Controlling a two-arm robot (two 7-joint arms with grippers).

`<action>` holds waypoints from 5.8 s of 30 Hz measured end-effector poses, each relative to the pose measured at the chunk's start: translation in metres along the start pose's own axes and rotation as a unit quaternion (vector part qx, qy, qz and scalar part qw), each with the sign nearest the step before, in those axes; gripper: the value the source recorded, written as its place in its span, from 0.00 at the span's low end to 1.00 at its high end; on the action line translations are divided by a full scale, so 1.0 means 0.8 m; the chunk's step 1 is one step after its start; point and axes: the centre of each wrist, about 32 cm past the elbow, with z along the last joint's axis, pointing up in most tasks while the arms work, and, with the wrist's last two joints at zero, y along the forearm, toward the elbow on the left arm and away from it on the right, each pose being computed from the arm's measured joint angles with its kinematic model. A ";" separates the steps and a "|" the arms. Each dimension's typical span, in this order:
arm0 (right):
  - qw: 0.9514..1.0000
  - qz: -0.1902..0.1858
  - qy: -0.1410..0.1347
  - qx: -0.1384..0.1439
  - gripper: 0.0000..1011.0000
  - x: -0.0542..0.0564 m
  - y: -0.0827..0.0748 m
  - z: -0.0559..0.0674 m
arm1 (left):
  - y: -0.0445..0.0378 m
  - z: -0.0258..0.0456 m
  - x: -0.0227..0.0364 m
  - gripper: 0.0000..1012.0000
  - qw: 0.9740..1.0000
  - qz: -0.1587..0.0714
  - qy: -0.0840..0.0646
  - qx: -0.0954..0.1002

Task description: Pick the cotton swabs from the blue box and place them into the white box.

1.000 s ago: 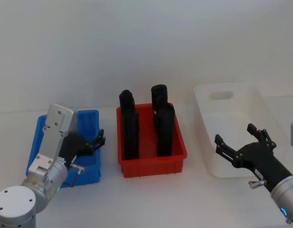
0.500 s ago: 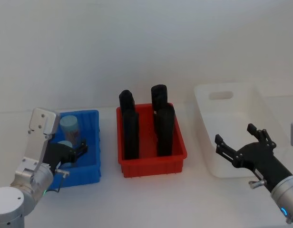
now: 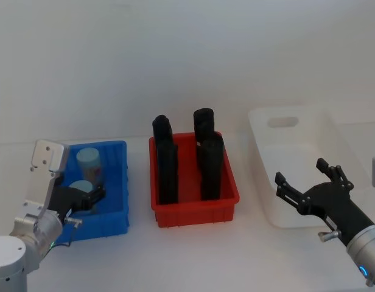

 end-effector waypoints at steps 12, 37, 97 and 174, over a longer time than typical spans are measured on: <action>1.000 0.000 0.000 0.000 0.99 0.000 0.000 0.000 | -0.014 -0.0073 0.0076 0.99 1.000 -0.007 0.012 0.016; 1.000 0.000 0.000 0.000 0.99 0.000 0.000 0.000 | -0.032 -0.0198 0.0182 0.92 0.999 -0.008 0.026 0.040; 1.000 0.000 0.000 0.000 0.99 0.000 0.000 0.000 | 0.015 0.1298 -0.0019 0.68 0.977 -0.208 -0.046 -0.024; 0.961 0.265 -0.075 -0.018 0.99 -0.048 0.098 0.029 | 0.017 0.1663 -0.0194 0.68 0.947 -0.316 -0.046 -0.035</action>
